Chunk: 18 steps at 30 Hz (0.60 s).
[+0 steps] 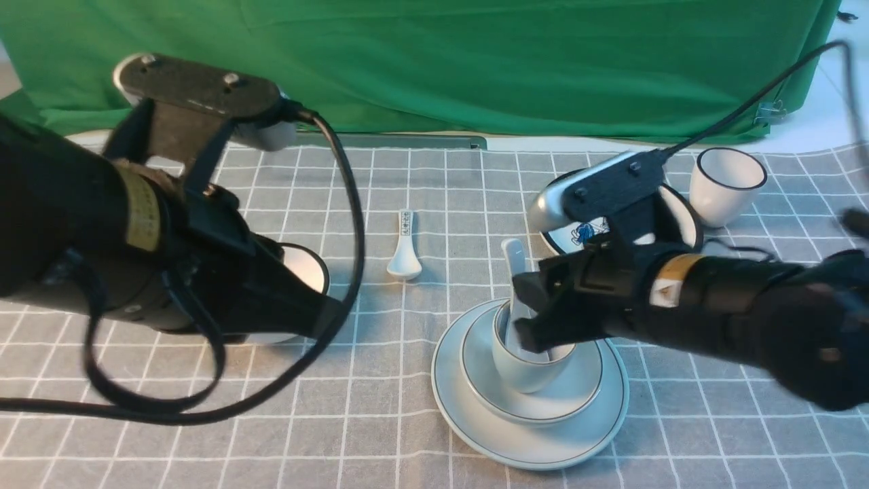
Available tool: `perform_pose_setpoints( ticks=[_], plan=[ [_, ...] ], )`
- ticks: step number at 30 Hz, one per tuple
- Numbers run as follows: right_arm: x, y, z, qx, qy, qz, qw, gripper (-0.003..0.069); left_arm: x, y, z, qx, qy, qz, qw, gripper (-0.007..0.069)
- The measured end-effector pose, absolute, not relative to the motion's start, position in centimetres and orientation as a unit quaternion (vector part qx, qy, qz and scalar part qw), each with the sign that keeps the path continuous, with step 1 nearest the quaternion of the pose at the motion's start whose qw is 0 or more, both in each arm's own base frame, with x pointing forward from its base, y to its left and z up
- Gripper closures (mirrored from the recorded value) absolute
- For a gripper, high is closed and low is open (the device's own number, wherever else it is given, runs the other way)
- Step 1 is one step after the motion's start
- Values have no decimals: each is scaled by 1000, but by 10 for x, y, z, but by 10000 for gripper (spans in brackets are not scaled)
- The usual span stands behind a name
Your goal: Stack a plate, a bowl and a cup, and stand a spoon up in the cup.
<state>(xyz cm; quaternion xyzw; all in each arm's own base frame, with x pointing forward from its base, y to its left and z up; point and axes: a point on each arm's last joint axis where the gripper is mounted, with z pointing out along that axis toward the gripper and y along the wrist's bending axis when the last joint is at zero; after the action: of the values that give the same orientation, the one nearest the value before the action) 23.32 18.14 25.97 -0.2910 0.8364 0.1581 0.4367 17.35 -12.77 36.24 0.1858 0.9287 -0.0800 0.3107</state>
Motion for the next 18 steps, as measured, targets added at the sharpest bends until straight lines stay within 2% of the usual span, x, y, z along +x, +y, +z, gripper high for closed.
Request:
perform_pose_setpoints(
  ticks=[3,5,6,8,10,12,14,18],
  plan=[
    [215,156,291,-289,834,155,443,443,160,-116,377,179,918,-95,340,617],
    [192,123,323,-271,832,145,461,522,144,-101,390,167,904,-112,377,617],
    [177,104,338,-257,828,139,478,568,134,-93,395,164,895,-119,396,617],
    [155,80,356,-227,817,129,514,613,122,-81,397,163,885,-128,417,617],
    [116,51,376,-188,781,118,584,632,104,-65,393,153,864,-141,458,617],
    [81,33,382,-166,739,109,644,635,91,-53,385,150,849,-148,485,617],
    [65,27,380,-158,721,106,667,636,85,-48,380,149,841,-153,497,617],
    [27,13,356,-139,666,107,725,635,70,-38,359,143,812,-183,536,617]
  ],
)
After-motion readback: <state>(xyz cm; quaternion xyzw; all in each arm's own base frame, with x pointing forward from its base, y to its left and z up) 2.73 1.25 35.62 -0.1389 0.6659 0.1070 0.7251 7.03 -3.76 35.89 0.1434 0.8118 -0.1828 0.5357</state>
